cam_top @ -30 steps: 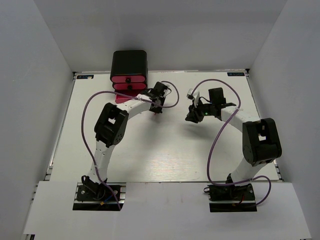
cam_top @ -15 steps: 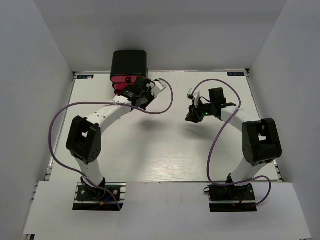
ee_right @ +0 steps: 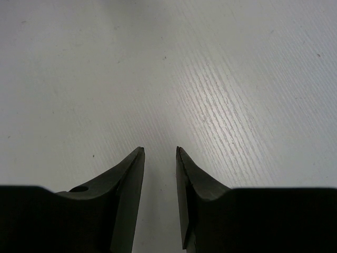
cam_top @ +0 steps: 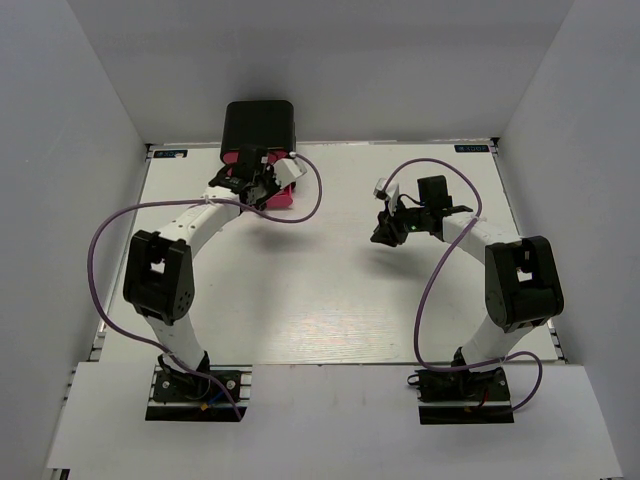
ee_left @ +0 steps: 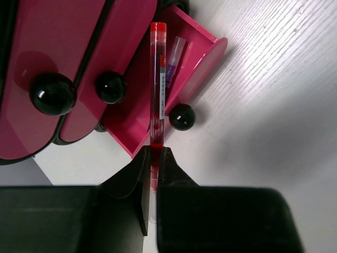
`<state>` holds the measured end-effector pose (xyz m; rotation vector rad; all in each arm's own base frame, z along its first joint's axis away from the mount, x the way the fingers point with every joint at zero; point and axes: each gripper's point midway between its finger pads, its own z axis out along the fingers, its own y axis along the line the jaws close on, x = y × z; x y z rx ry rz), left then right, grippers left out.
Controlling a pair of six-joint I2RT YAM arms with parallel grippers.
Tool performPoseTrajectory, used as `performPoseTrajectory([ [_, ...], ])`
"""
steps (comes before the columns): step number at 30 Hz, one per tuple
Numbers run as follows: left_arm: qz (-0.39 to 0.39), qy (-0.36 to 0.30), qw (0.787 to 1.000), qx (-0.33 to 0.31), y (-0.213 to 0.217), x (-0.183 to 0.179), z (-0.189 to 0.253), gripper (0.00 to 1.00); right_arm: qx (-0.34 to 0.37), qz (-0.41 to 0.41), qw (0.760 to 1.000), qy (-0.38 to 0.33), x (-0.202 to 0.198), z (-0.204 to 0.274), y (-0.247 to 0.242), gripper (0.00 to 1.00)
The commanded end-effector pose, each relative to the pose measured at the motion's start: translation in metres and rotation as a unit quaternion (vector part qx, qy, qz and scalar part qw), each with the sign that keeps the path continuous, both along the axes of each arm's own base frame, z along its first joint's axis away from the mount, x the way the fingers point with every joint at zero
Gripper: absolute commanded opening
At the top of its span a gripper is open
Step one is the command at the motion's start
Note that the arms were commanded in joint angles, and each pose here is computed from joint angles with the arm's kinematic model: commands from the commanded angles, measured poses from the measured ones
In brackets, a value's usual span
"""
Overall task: Sort the stationery into containers
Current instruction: Place the pen in the drawer.
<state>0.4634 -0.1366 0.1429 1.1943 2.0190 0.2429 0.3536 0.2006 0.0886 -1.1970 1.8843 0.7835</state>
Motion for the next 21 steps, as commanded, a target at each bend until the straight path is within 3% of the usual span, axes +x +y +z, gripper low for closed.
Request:
performPoseTrajectory([
  [1,-0.047,-0.041,0.998,0.008,-0.006,0.014,0.023,0.00,0.007,0.007,1.000,-0.011,0.006,0.010,0.002,0.37],
  [9,-0.068,-0.045,0.995,0.052,-0.002,0.032,0.012,0.00,0.010,0.007,1.000,-0.009,0.010,0.010,0.004,0.38],
  [21,-0.034,-0.076,0.992,0.097,0.015,0.060,0.000,0.00,0.011,0.003,1.000,-0.002,0.007,0.006,0.000,0.40],
])
